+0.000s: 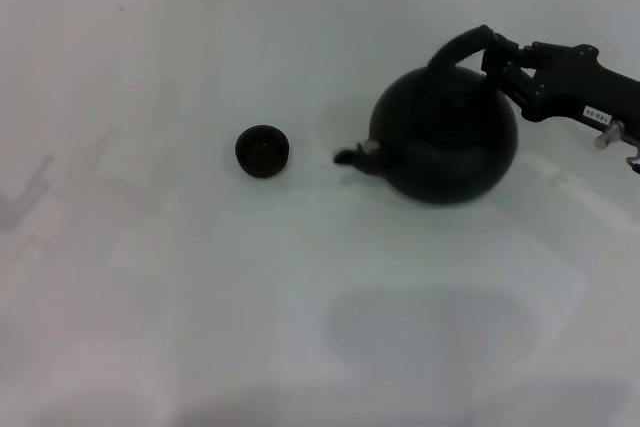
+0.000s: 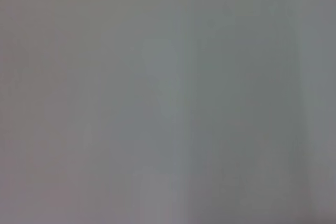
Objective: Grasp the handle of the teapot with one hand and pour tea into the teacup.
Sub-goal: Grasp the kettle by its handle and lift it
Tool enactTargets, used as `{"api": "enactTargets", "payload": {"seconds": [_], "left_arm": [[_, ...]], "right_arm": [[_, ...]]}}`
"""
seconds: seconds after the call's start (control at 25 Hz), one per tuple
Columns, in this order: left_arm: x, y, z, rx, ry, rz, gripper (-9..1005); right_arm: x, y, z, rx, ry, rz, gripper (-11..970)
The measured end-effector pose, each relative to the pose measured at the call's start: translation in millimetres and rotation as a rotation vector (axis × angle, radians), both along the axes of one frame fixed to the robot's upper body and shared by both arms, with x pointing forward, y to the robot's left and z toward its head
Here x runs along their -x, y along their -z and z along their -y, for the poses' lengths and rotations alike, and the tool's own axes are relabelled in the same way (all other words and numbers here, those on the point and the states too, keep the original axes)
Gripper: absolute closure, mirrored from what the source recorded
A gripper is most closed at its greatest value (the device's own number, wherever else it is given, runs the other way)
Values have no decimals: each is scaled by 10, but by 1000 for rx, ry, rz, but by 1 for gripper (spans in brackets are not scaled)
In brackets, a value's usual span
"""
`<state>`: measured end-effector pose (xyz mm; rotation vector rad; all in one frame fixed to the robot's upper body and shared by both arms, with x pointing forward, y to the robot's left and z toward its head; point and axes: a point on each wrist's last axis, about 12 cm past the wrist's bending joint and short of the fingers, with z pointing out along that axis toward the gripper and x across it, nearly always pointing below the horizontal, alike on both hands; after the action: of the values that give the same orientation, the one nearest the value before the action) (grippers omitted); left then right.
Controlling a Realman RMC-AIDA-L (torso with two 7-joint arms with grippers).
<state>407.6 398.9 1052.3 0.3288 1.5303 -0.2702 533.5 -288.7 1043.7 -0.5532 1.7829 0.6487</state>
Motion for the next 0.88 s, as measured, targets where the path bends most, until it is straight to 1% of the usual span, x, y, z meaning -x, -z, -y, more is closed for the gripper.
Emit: {"api": "enactTargets", "payload": {"seconds": [0.2, 0.52, 0.76, 0.88], "left_arm": [[-7, 6, -4, 1, -5, -5, 122], [-22, 11, -1, -1, -6, -7, 122], [-28, 12, 2, -1, -4, -8, 122], [-31, 13, 5, 0, -4, -8, 122]], "right_arm": [[-13, -10, -8, 4, -2, 10, 792], [-72, -99, -20, -5, 4, 59, 804], [-140, -230, -127, -20, -13, 114, 803], [-199, -290, -235, -4, 4, 136, 803]]}}
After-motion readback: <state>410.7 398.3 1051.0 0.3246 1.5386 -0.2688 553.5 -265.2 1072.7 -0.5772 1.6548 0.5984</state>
